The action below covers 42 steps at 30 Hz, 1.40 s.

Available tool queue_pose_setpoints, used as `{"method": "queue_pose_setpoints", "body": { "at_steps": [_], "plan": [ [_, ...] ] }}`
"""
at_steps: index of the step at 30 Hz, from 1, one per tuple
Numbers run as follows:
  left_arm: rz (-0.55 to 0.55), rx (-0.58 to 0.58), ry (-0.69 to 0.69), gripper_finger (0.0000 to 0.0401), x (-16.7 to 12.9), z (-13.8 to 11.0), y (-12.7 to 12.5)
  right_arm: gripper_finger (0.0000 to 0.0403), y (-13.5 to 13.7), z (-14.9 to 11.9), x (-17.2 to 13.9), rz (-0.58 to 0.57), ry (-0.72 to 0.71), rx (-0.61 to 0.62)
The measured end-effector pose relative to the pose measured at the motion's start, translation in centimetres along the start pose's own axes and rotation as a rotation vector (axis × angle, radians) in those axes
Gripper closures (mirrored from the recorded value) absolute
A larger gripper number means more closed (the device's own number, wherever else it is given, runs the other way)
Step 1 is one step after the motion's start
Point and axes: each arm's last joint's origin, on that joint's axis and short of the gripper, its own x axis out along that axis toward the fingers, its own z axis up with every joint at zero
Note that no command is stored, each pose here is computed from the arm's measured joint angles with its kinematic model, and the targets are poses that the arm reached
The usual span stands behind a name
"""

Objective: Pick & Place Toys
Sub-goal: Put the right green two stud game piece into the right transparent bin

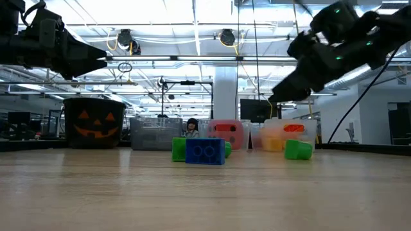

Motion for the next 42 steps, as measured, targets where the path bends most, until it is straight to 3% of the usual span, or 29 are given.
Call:
{"method": "queue_pose_setpoints", "body": {
  "at_steps": [5, 9, 13, 16, 22, 27, 31, 33, 38, 42],
  "plan": [
    [0.000, 0.000, 0.000, 0.0109, 0.0, 0.0, 0.0, 0.0105, 4.5, -2.1, 0.9, 0.131, 0.120, -0.186],
    [0.000, 0.000, 0.000, 0.0109, 0.0, 0.0, 0.0, 0.0105, 6.2, -3.8, 1.5, 0.024, 0.189, -0.363],
    [0.000, 0.000, 0.000, 0.0109, 0.0, 0.0, 0.0, 0.0106, 6.2, -4.5, 1.5, -0.133, 0.230, -0.435],
    [0.000, 0.000, 0.000, 0.0109, 0.0, 0.0, 0.0, 0.0106, 6.0, -4.7, 1.4, -0.190, 0.250, -0.385],
    [0.000, 0.000, 0.001, 0.0109, 0.0, 0.0, 0.0, 0.0106, 6.3, -5.6, 1.0, -0.012, 0.365, -0.221],
    [-0.001, 0.000, 0.000, 0.0109, 0.0, 0.0, 0.0, 0.0110, 6.0, -6.0, 0.8, -0.035, 0.417, -0.085],
    [0.000, 0.000, 0.000, 0.0109, 0.0, 0.0, 0.0, 0.0118, 6.1, -6.1, 0.8, 0.016, 0.457, 0.116],
    [0.000, 0.000, 0.000, 0.0109, 0.0, 0.0, 0.0, 0.0123, 6.3, -5.9, 0.9, 0.058, 0.442, 0.150],
    [0.000, 0.000, 0.000, 0.0109, 0.0, 0.0, 0.0, 0.0140, 7.3, -4.7, 1.2, 0.191, 0.321, 0.102],
    [0.000, 0.000, 0.000, 0.0109, 0.0, 0.0, 0.0, 0.0150, 7.9, -4.6, 1.1, 0.255, 0.261, -0.156]
  ]
}}
